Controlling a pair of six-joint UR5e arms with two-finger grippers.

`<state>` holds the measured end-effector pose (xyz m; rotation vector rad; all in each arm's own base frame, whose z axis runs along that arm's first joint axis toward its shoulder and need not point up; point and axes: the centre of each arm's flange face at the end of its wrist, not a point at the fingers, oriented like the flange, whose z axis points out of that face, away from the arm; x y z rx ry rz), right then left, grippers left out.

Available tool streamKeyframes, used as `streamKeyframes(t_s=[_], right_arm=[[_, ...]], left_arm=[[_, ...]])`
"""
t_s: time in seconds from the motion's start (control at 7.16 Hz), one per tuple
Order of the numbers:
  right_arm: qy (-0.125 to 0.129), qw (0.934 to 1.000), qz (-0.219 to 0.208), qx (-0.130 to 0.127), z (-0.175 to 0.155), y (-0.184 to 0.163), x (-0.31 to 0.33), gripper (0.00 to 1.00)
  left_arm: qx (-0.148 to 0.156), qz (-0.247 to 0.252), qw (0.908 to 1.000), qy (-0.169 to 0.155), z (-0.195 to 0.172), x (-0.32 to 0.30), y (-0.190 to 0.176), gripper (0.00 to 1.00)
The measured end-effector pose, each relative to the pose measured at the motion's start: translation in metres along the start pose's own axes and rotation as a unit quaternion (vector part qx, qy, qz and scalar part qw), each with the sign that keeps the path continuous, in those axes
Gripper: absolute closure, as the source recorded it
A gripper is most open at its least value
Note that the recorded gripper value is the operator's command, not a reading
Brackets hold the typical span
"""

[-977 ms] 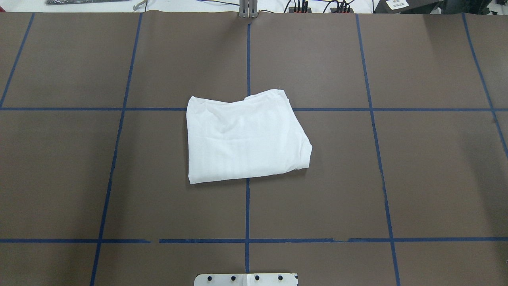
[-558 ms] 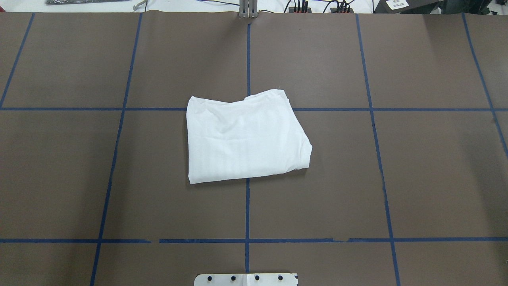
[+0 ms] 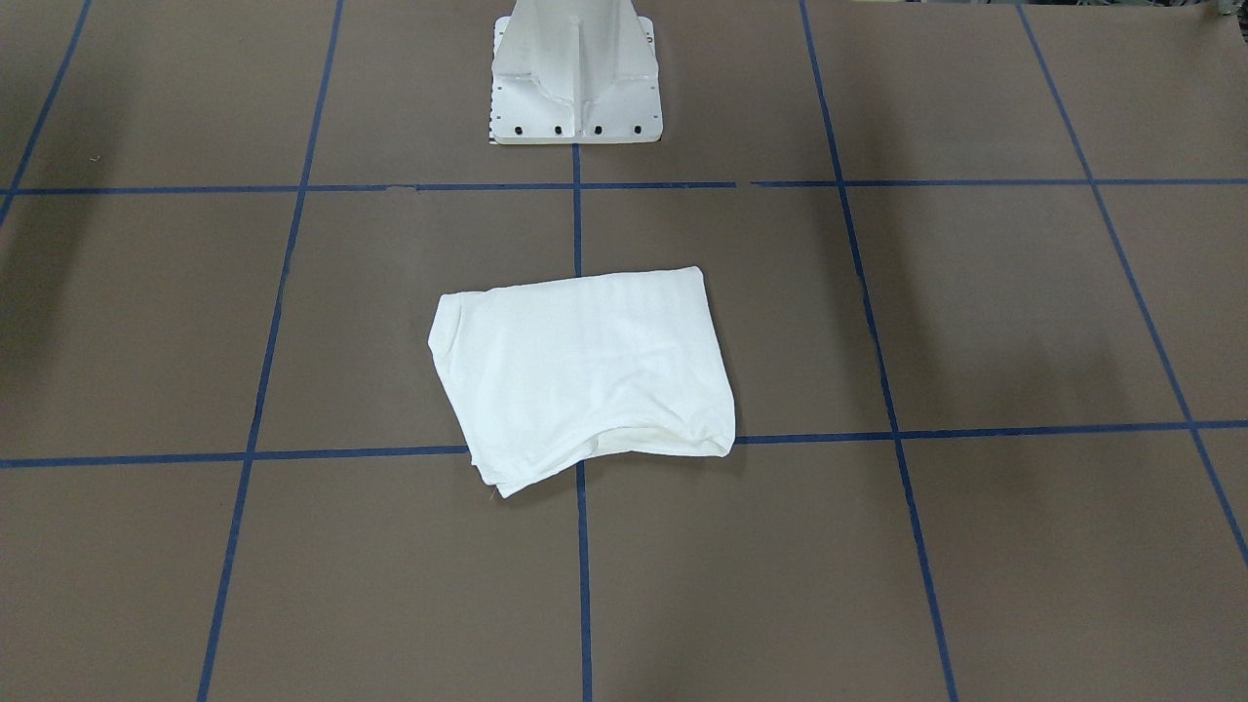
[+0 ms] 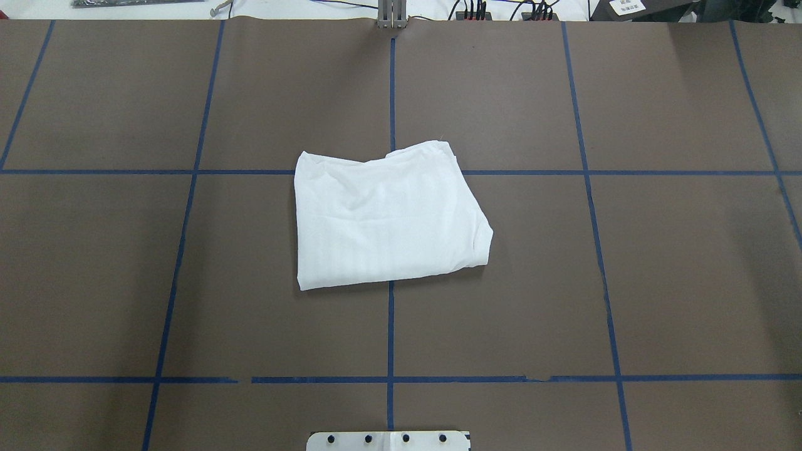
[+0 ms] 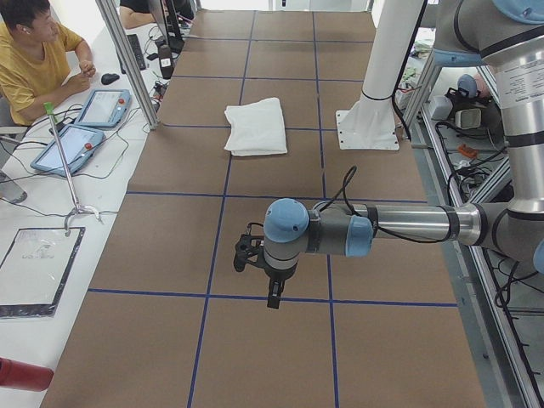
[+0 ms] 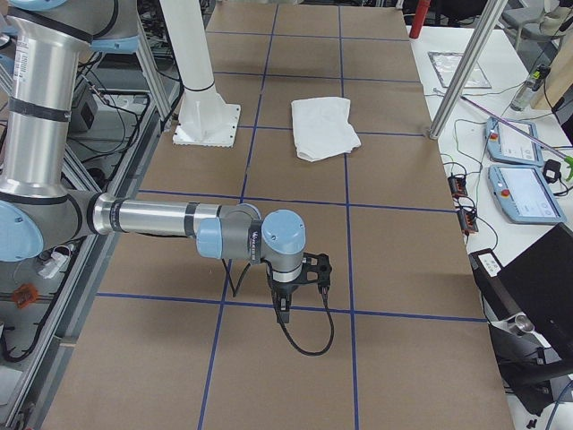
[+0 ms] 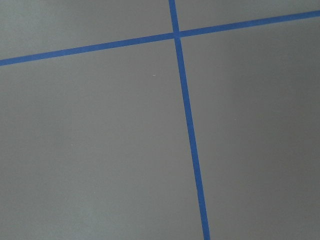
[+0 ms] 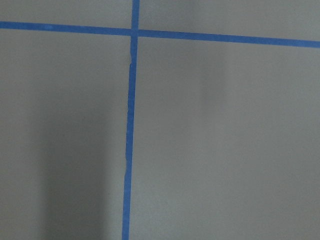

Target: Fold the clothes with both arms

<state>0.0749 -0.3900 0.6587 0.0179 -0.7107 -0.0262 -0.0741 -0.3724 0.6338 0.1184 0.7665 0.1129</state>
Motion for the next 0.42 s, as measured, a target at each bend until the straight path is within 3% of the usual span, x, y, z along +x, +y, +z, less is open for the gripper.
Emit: streamKeyframes(t_s=[0.42], right_arm=[[0.001,1.0,0.003,-0.008,0.0059,0.0116,0.0048,0.0]], left_arm=[[0.002,0.002,1.0,0.0,-0.0013,0.0012,-0.0006,0.0]])
